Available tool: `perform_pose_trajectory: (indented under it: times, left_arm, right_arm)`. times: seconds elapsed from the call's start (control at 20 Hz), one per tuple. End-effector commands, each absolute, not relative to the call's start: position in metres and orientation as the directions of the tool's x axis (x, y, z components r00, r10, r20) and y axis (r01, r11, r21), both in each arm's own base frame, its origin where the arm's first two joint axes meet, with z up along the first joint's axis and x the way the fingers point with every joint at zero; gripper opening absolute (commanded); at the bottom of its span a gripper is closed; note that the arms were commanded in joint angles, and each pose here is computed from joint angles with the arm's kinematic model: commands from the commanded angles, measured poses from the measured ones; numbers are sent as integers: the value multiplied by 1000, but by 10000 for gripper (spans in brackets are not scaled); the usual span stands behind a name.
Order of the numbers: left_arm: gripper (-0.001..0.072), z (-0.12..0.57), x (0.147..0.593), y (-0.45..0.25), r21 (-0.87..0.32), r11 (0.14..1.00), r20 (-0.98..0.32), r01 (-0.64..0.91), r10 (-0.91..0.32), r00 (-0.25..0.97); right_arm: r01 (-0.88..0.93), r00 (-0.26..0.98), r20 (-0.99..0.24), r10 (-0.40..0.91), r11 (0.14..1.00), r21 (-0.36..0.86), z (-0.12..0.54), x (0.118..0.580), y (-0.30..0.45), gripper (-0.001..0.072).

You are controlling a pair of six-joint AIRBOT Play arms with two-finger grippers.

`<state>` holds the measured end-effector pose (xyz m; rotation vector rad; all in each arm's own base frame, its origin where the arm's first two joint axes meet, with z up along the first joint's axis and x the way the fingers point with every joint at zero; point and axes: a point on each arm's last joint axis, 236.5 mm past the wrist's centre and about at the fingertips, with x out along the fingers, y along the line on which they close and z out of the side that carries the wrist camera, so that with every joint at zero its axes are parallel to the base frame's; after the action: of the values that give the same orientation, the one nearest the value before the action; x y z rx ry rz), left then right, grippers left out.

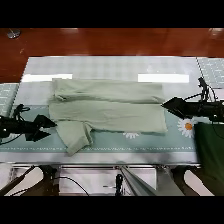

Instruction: Fold the shirts.

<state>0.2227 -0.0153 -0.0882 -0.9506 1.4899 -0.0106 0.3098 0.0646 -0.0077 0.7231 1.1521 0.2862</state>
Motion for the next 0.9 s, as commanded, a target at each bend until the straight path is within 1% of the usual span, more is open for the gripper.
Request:
perform_pose_trajectory:
  times: [0.0,0.15,0.2,0.3,0.35,0.4,0.45,0.5,0.55,0.6,0.65,0.7,0.75,0.85]
  left_arm:
    - [700,-99,234,-40,-599,614,-786,-514,-572,233]
    - [699,-104,240,-54,-593,652,-795,-472,-565,220]
    - [698,-107,238,-61,-590,664,-797,-459,-570,199]
    - [686,-108,234,-71,-589,686,-797,-427,-580,169]
    - [419,-106,237,-70,-592,687,-796,-422,-579,174]
    - [43,-102,240,-70,-600,699,-793,-388,-583,177]
    - [25,-96,244,-69,-606,704,-790,-369,-585,182]
    - [25,-90,251,-68,-612,709,-788,-351,-585,192]
    - [25,-84,259,-65,-615,713,-787,-335,-581,208]
    - [25,-78,266,-64,-619,715,-785,-324,-578,225]
    - [25,-73,273,-63,-627,711,-779,-317,-578,243]
    - [25,-69,277,-63,-635,707,-773,-312,-582,255]
    - [25,-67,280,-64,-643,699,-766,-313,-586,264]
    - [25,-67,280,-65,-644,699,-765,-312,-588,263]
  right_arm:
    - [122,391,-699,599,719,684,-4,306,83,626]
    - [107,380,-698,607,721,685,-4,306,98,626]
    - [113,396,-691,605,715,690,-2,310,98,626]
    - [155,439,-697,567,716,680,3,319,74,626]
    - [185,438,-719,540,728,660,5,317,52,626]
    - [225,409,-759,507,750,622,2,306,28,626]
    - [287,354,-817,455,778,558,-8,286,0,626]
    - [360,266,-877,399,803,475,-23,258,-25,626]
    - [423,172,-917,361,814,400,-36,230,-41,626]
    - [473,95,-932,351,808,352,-48,208,-45,626]
    - [519,63,-925,375,779,352,-58,197,-36,626]
    - [512,73,-900,429,759,403,-64,198,-17,626]
    - [484,76,-878,473,752,447,-69,198,1,626]
    - [447,38,-872,489,772,452,-83,192,22,625]
